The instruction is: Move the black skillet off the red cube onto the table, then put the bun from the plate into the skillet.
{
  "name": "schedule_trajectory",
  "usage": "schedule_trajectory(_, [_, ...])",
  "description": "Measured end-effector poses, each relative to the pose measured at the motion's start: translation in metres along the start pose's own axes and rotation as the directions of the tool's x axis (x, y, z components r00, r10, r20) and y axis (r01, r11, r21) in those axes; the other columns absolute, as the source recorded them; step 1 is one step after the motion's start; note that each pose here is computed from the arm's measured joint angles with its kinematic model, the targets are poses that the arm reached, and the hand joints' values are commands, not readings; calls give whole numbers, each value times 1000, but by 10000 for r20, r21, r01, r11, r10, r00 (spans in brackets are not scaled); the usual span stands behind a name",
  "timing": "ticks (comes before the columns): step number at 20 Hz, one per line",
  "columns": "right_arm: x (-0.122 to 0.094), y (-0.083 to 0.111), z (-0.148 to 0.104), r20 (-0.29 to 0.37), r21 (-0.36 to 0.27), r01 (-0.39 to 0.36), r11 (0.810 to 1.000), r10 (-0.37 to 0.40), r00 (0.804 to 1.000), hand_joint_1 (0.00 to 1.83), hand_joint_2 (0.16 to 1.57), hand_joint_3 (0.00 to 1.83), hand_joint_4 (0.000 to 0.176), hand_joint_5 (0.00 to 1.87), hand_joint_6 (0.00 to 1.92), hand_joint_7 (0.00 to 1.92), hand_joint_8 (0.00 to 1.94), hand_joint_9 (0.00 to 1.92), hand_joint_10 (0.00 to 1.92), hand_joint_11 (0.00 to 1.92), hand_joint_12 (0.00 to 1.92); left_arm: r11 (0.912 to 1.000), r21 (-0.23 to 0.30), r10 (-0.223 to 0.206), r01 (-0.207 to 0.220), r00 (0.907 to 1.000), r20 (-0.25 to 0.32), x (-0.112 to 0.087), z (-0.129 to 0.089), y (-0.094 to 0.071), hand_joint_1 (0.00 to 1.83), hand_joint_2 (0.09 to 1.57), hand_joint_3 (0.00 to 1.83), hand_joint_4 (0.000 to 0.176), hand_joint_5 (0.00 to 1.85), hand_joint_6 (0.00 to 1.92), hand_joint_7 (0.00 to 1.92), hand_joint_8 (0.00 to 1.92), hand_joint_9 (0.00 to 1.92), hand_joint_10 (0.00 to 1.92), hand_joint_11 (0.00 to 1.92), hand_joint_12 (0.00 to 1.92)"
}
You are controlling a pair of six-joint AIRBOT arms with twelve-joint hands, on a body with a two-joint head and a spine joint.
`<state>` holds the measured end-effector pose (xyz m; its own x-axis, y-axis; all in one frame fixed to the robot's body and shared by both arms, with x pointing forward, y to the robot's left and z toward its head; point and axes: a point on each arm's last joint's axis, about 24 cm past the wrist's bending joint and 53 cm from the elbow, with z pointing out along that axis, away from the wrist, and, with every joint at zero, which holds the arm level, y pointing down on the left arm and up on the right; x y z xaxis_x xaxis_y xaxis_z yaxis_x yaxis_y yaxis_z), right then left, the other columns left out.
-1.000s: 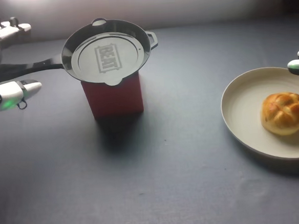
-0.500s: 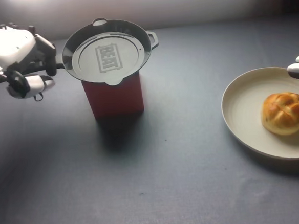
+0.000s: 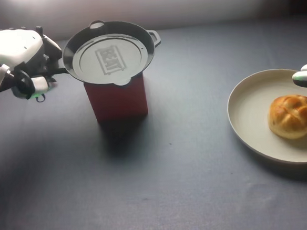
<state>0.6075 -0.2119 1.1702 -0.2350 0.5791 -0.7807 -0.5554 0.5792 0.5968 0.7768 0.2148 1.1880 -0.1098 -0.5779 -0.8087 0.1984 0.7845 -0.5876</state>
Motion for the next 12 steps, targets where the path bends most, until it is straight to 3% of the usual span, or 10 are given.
schedule_trajectory(3, [2, -1, 0, -24, 29, -36, 10000, 36, 10000, 627, 1339, 1, 0, 491, 2, 492, 2, 462, 3, 457, 57, 9997, 195, -147, 146, 9998, 91, 2, -2, -8, 1350, 1296, 0, 170, 1104, 1921, 1338, 1921, 1533, 1921, 1569, 1921])
schedule_trajectory(6, [5, -1, 0, -98, 32, -73, 10000, 74, 9999, 605, 1335, 0, 0, 500, 3, 499, 3, 471, 4, 475, 57, 9971, 394, -666, 656, 9975, 239, 0, -7, -7, 1458, 1245, 0, 170, 1142, 1921, 1379, 1921, 1581, 1921, 1580, 1921])
schedule_trajectory(8, [5, -1, 0, -98, 53, -85, 10000, 85, 9999, 586, 1342, 3, 0, 501, 1, 499, 1, 475, 3, 477, 52, 9938, 708, -888, 855, 9951, 444, -4, -16, -12, 1346, 1271, 1, 165, 1117, 1921, 1300, 1921, 1482, 1921, 1520, 1921])
schedule_trajectory(12, [6, -2, 0, -136, 64, -99, 9999, 99, 9999, 586, 1347, 4, 0, 501, 1, 501, 1, 473, 1, 469, 46, 9877, 1325, -933, 827, 9927, 759, -15, -35, -24, 1346, 1260, 0, 161, 1159, 1921, 1416, 1921, 1580, 1921, 1627, 1921])
